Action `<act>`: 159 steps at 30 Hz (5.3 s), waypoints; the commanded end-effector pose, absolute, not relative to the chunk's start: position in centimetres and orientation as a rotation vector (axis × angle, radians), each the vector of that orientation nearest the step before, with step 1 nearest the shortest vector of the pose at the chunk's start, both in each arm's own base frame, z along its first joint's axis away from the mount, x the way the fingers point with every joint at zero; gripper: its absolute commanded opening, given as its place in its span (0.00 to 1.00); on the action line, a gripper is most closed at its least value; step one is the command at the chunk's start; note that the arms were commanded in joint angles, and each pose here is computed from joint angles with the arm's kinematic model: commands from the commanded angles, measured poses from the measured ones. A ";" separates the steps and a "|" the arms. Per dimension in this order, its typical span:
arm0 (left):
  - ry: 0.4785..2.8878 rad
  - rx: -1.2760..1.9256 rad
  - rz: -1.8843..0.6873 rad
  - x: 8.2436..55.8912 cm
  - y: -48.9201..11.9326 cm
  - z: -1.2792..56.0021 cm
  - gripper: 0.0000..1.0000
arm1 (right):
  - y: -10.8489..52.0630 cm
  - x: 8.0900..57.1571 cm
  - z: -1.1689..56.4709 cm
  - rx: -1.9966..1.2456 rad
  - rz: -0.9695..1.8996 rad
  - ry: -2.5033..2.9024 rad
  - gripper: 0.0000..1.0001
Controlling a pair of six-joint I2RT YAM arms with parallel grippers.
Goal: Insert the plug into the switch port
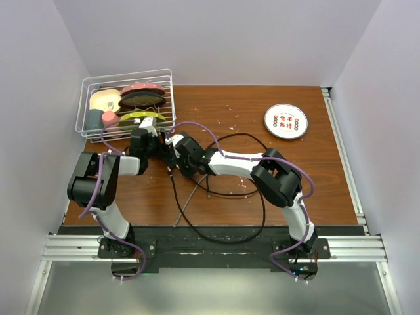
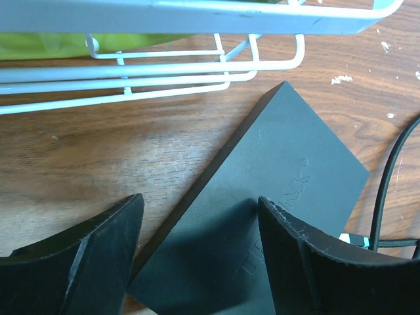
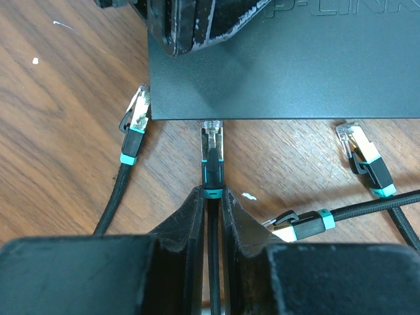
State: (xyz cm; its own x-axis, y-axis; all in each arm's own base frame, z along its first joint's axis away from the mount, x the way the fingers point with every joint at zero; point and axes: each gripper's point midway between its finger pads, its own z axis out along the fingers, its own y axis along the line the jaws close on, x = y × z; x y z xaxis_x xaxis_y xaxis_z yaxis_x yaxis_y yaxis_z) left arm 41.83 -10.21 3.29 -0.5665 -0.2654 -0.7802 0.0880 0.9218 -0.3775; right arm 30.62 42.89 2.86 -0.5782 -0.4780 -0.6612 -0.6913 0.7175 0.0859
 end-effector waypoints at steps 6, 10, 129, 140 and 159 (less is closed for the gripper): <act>2.165 -0.045 -0.552 41.7 -12.0 3.1 0.68 | 45.2 31.8 5.9 -0.822 0.498 2.231 0.00; 2.184 -0.029 -0.568 41.5 -12.4 2.7 0.65 | 45.3 32.2 6.5 -0.808 0.494 2.220 0.00; 1.949 -0.138 -0.357 37.4 -9.1 24.5 0.79 | 42.0 31.2 15.4 -0.675 0.643 2.066 0.99; 1.912 -0.132 -0.447 35.5 -9.9 24.8 0.80 | 45.1 27.6 11.1 -0.739 0.589 2.139 0.90; 1.845 -0.149 -0.423 34.2 -9.0 26.4 0.82 | 47.2 27.2 2.5 -0.776 0.463 2.245 0.31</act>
